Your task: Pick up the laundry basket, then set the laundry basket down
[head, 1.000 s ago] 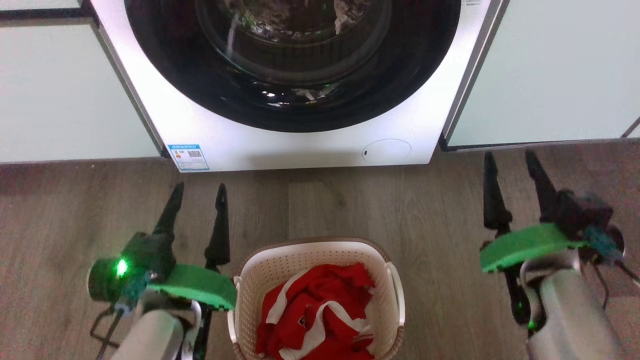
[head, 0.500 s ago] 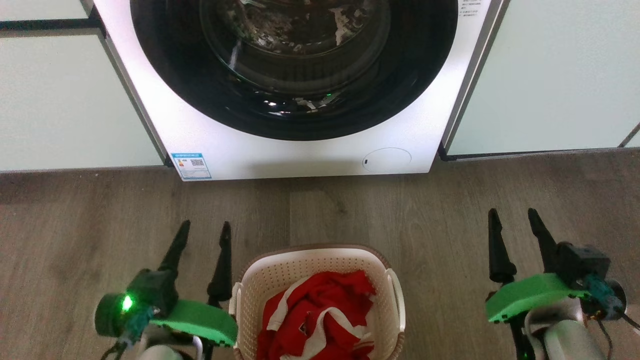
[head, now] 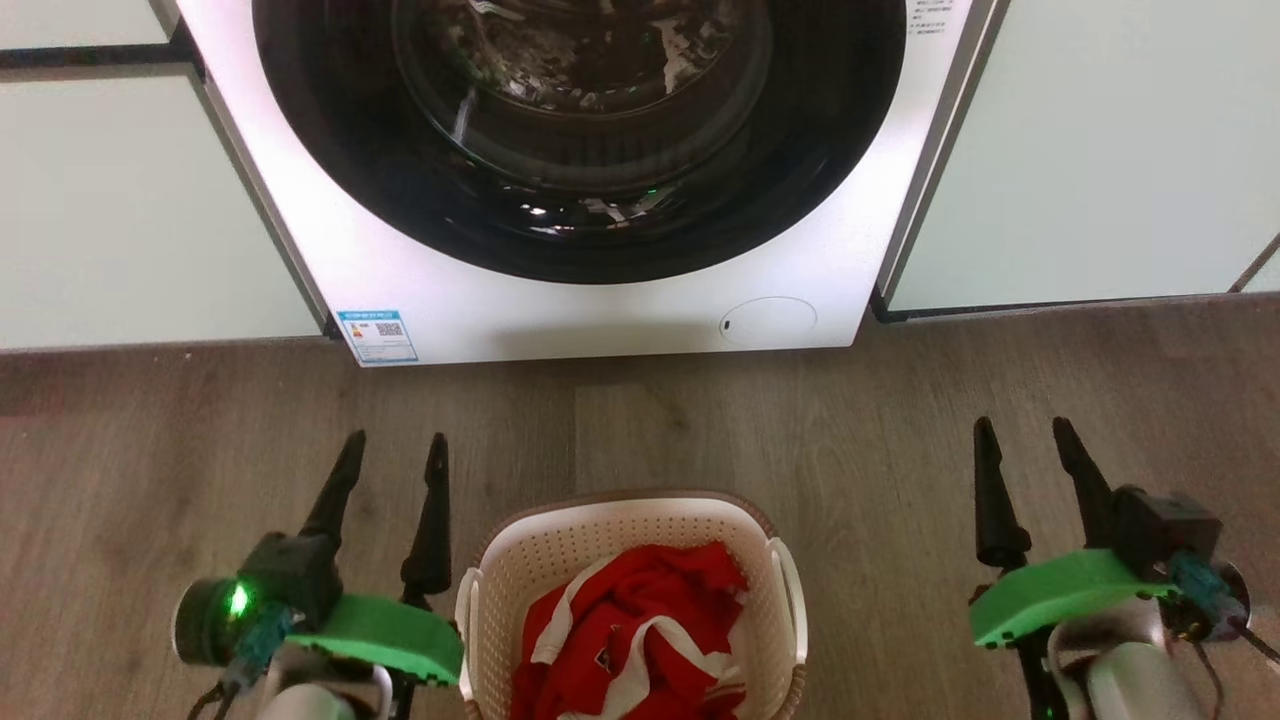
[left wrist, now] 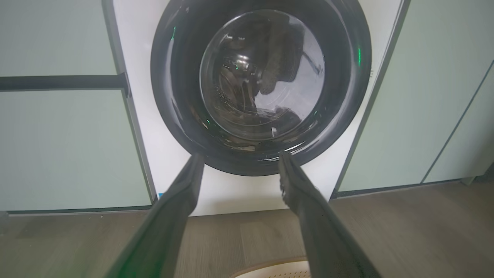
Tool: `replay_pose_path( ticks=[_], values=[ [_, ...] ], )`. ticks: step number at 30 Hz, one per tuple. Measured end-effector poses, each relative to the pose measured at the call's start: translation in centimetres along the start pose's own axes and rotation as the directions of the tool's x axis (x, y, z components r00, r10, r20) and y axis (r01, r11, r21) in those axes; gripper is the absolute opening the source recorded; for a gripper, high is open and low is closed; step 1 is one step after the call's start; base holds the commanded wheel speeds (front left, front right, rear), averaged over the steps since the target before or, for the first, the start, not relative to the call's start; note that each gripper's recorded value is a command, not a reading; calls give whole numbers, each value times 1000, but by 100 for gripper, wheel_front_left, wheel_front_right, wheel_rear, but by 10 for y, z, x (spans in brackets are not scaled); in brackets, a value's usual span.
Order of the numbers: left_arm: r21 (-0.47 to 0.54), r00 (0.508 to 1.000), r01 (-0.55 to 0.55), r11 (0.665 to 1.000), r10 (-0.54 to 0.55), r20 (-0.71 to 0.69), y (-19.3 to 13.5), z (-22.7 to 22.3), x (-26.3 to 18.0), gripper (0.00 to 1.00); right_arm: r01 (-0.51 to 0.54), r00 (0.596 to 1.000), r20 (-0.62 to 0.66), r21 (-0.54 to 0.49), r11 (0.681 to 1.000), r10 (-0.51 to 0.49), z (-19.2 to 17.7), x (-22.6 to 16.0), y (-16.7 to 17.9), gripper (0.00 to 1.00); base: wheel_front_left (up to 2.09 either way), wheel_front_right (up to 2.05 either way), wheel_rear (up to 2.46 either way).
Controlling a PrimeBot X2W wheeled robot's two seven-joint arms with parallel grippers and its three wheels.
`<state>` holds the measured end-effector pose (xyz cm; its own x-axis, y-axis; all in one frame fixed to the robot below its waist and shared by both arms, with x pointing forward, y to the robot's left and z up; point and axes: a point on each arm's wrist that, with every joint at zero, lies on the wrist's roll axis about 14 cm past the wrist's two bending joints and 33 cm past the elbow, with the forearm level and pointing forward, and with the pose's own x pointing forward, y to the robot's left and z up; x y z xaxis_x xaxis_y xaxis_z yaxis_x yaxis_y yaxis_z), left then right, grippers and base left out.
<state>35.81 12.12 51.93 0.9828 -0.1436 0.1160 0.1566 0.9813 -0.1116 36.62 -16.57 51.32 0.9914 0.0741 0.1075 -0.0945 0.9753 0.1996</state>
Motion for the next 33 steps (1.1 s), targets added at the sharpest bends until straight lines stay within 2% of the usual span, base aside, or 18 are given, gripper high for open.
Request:
replay_pose_path(
  ticks=[33],
  values=[
    [-3, 1000, 5, 1000, -5, -7, -1, -2, -1, 100, -9, 1000, 3, -1, 1000, 9, 1, 1, 3, 100, 0, 0, 0]
  ],
)
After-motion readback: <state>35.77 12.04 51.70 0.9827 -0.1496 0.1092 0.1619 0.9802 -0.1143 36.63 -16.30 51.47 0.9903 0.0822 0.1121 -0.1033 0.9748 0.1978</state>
